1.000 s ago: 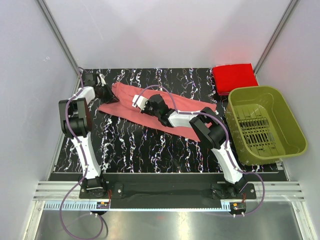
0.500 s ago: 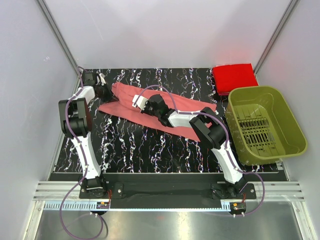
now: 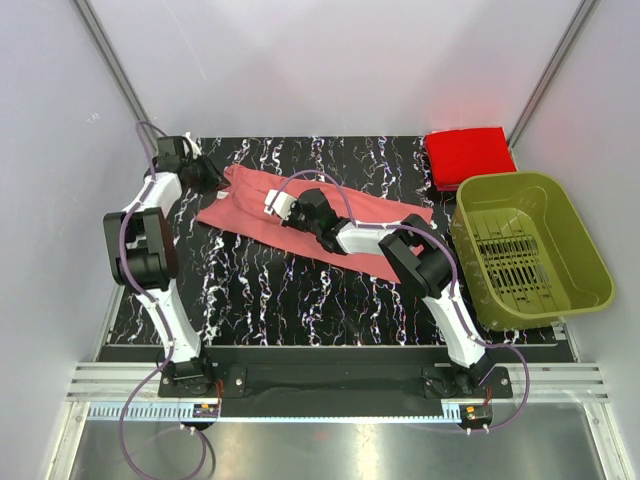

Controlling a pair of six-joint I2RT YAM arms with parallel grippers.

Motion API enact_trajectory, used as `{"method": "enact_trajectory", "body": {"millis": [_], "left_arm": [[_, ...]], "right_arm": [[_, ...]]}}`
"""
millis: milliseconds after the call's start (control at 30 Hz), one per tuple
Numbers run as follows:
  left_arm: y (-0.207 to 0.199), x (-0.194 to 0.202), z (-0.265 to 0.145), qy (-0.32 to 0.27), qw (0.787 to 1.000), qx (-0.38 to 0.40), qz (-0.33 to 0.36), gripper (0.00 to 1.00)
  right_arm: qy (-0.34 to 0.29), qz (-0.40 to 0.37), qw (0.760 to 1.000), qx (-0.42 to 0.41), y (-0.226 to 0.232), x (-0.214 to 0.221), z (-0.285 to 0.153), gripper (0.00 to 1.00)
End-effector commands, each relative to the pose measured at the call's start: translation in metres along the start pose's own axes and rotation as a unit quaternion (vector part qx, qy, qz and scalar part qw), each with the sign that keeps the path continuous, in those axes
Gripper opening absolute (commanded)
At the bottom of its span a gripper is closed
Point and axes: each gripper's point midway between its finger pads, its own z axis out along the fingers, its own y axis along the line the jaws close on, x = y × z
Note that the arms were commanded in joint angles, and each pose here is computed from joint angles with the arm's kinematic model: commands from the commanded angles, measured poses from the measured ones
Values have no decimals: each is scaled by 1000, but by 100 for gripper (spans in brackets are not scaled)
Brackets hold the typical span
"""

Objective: Fold and stack the t-shirts
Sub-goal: Fold the tshirt

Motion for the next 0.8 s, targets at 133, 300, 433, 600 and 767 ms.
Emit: {"method": "enact_trajectory", "body": {"millis": [133,300,433,600,767], "left_arm": [[-5,17,19,27,995,89,25,25],[4,20,32,32,995,93,33,39],[4,19,36,40,994,94,37,47],[14,21,44,49,995,78,35,48],[13,23,48,51,994,90,35,45]], "right_arm": [[-40,5,999,26,-26,-38,-6,11],[-38,3,999,26,-25,-35,-5,11],[-40,5,999,25,-24,-36,-5,11],[-39,4,999,27,-25,-36,-5,11],[-39,2,999,28,-25,-36,-5,11]]}}
